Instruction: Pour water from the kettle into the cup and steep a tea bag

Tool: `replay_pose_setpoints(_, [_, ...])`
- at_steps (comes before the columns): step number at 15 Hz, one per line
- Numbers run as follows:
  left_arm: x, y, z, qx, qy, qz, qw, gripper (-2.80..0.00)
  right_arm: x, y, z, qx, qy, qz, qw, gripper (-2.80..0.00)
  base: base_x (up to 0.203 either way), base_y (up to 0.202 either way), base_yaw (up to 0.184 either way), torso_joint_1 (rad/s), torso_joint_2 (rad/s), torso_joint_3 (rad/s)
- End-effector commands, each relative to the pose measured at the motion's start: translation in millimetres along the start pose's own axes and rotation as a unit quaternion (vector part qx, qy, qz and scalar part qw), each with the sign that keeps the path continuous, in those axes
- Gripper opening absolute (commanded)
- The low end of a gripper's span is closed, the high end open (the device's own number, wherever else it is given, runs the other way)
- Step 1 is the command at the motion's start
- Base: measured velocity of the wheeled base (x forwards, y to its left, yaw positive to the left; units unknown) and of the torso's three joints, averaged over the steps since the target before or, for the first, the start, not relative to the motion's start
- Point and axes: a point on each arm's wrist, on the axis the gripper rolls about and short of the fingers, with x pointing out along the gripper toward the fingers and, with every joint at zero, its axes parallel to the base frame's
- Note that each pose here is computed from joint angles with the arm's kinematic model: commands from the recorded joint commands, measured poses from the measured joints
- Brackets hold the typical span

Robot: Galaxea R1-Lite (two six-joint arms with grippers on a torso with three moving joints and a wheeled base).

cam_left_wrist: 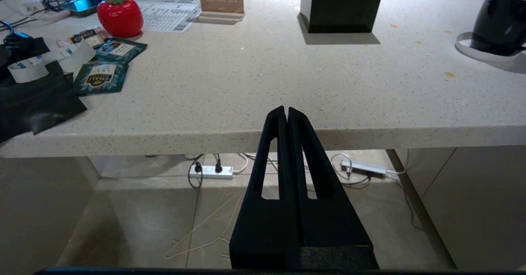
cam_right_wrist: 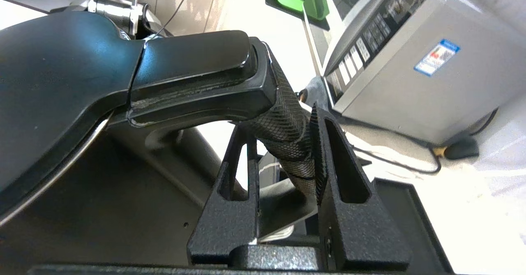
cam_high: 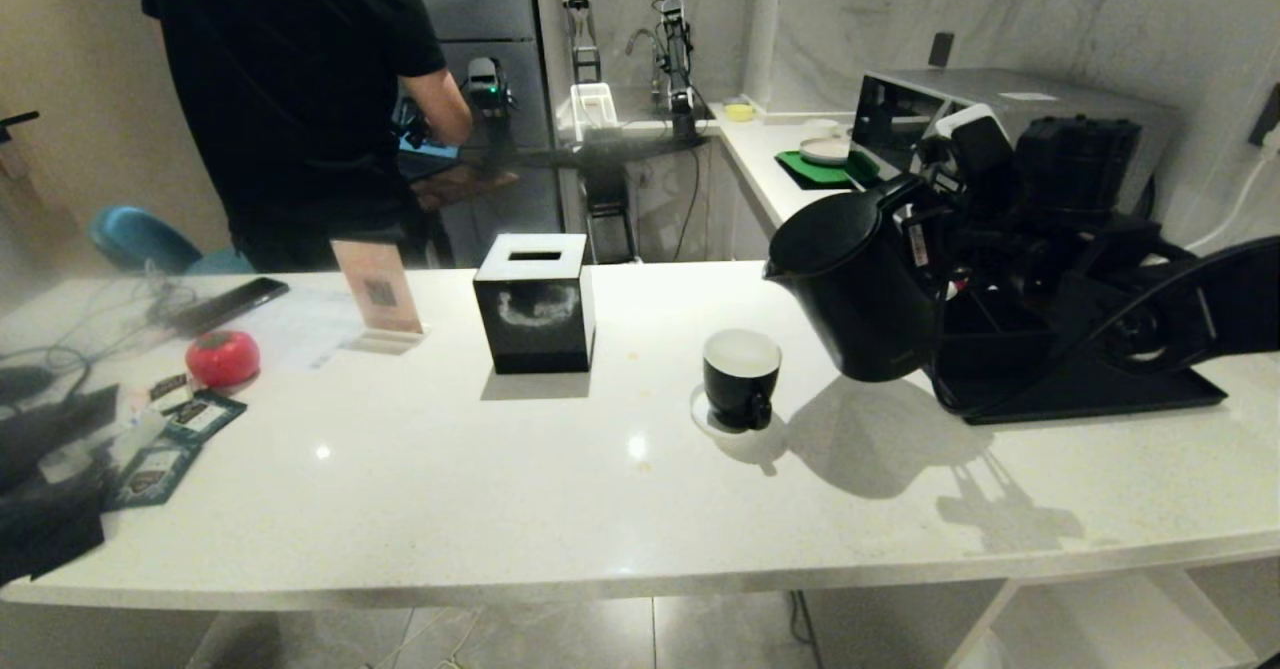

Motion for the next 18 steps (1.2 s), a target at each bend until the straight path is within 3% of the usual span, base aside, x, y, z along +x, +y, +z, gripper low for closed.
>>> replay_pose_setpoints(1, [0.0, 0.0, 0.0, 0.0, 0.0, 0.0, 1.0, -2.8, -6.7, -5.9, 1.6, 0.005, -0.001, -0.004, 1.0, -2.8, 0.0, 0.0, 0.0, 0.0, 0.0, 0.0])
replay_pose_setpoints(10, [0.0, 0.0, 0.0, 0.0, 0.0, 0.0, 1.0, -2.8, -33.4, -39.8, -5.9, 0.045, 0.015, -0.036, 0.998, -2.8, 0.0, 0.0, 0.0, 0.0, 0.0, 0.0])
replay_pose_setpoints(18, [0.0, 0.0, 0.0, 0.0, 0.0, 0.0, 1.0, -2.8, -42.1, -48.1, -9.7, 0.099, 0.019, -0.047, 0.994, -2.8, 0.0, 0.0, 0.0, 0.0, 0.0, 0.0])
